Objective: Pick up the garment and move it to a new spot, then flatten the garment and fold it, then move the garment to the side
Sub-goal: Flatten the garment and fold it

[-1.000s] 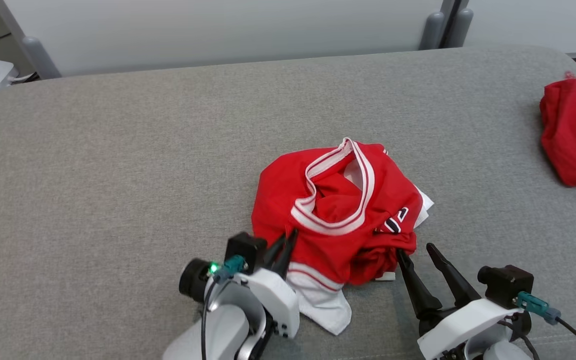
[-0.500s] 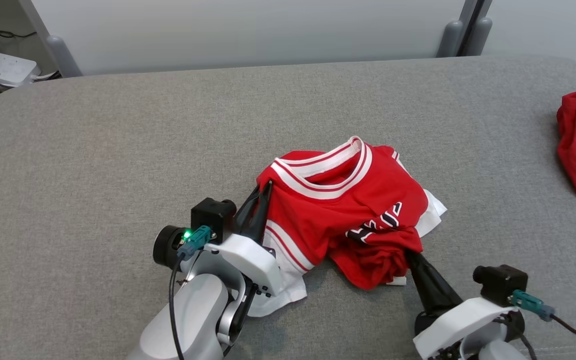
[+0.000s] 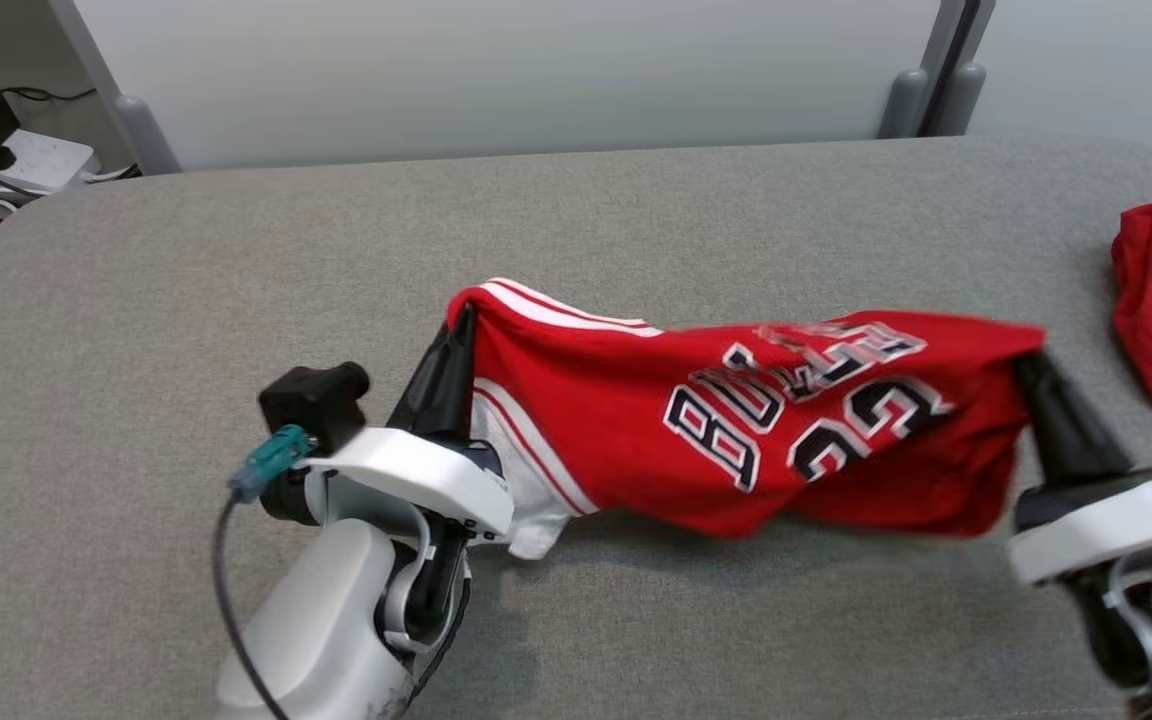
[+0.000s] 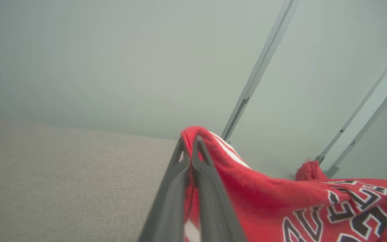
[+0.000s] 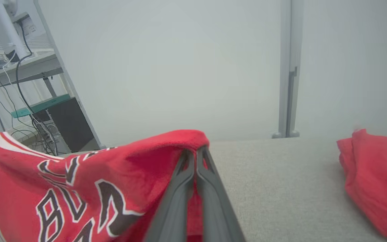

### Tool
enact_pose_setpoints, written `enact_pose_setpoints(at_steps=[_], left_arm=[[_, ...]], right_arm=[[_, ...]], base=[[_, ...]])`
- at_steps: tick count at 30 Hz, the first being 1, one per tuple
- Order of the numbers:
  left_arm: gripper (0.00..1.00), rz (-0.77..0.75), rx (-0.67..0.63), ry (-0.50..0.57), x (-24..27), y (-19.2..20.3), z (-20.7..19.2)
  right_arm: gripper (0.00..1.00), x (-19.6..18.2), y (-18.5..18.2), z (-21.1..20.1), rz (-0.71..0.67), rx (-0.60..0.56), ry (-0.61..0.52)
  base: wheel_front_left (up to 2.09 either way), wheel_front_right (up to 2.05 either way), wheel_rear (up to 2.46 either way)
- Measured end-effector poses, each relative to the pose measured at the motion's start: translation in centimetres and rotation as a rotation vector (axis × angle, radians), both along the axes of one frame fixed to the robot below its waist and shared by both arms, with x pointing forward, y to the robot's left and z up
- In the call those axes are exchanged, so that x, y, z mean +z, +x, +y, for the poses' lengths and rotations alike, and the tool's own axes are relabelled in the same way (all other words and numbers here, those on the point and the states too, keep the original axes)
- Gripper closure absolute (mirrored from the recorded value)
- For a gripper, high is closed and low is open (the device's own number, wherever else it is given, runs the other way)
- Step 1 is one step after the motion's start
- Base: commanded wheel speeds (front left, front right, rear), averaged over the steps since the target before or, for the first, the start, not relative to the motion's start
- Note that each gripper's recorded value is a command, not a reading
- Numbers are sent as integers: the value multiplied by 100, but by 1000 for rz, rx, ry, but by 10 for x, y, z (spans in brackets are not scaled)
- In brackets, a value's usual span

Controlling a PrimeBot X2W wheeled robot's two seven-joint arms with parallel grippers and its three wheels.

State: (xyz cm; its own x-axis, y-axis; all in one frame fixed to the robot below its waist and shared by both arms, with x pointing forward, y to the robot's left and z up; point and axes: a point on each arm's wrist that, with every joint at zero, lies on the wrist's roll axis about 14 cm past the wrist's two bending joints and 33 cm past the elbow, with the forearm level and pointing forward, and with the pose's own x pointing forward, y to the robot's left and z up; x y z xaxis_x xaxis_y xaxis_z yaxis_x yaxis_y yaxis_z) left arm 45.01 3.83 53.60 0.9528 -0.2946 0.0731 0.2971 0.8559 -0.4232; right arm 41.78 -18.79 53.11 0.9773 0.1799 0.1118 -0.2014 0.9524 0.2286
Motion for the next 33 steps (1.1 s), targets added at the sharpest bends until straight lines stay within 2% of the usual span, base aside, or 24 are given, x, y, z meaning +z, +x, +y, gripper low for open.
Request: enact_pose_setpoints(at_steps=[2, 5, 7, 9, 12, 14, 16, 17, 18, 19, 23, 24, 26, 27, 28, 33], left_arm=[[100, 25, 15, -121, 12, 0, 10], [100, 36, -10, -211, 34, -3, 14], [100, 32, -26, -265, 50, -5, 19], [100, 55, -23, -299, 56, -4, 25], [100, 139, -3, -278, 36, 3, 38], [100, 186, 31, -243, 14, 9, 48], [100, 184, 68, -220, 0, 17, 56], [100, 177, 77, -200, -5, 22, 57], [100, 160, 83, -185, -7, 27, 57], [100, 141, 95, -183, -8, 32, 58], [100, 117, 130, -111, -23, 41, 60], [87, 130, 135, -94, -31, 41, 61], [37, 159, 131, -61, -45, 38, 60], [25, 166, 121, -42, -49, 36, 58], [0, 165, 121, -34, -50, 36, 57], [0, 29, 150, 9, -13, 45, 65]], right_arm=[[100, 28, 9, -20, -76, -19, -66], [100, 51, 15, -29, -130, -11, -125], [100, 53, 23, -29, -95, 11, -139], [100, 39, 31, -23, 16, 54, -167], [100, 17, 47, -10, 158, 111, -217], [100, 19, 67, -1, 164, 122, -236], [100, 29, 89, 3, 111, 99, -254], [65, 37, 100, 3, 61, 71, -248], [52, 41, 107, 3, 31, 51, -257], [0, 39, 113, 2, 19, 35, -272], [0, 15, 114, 6, 69, 7, -262], [0, 9, 112, 9, 84, 11, -266], [0, 3, 107, 12, 94, 15, -254], [0, 0, 103, 12, 96, 14, -245], [0, -3, 99, 10, 95, 8, -236], [0, -35, 63, -2, 140, -36, -169]], base=[[0, 0, 0], [0, 0, 0], [0, 0, 0], [0, 0, 0], [0, 0, 0], [0, 0, 0], [0, 0, 0], [0, 0, 0], [0, 0, 0], [0, 0, 0], [0, 0, 0], [0, 0, 0], [0, 0, 0], [0, 0, 0], [0, 0, 0], [0, 0, 0]])
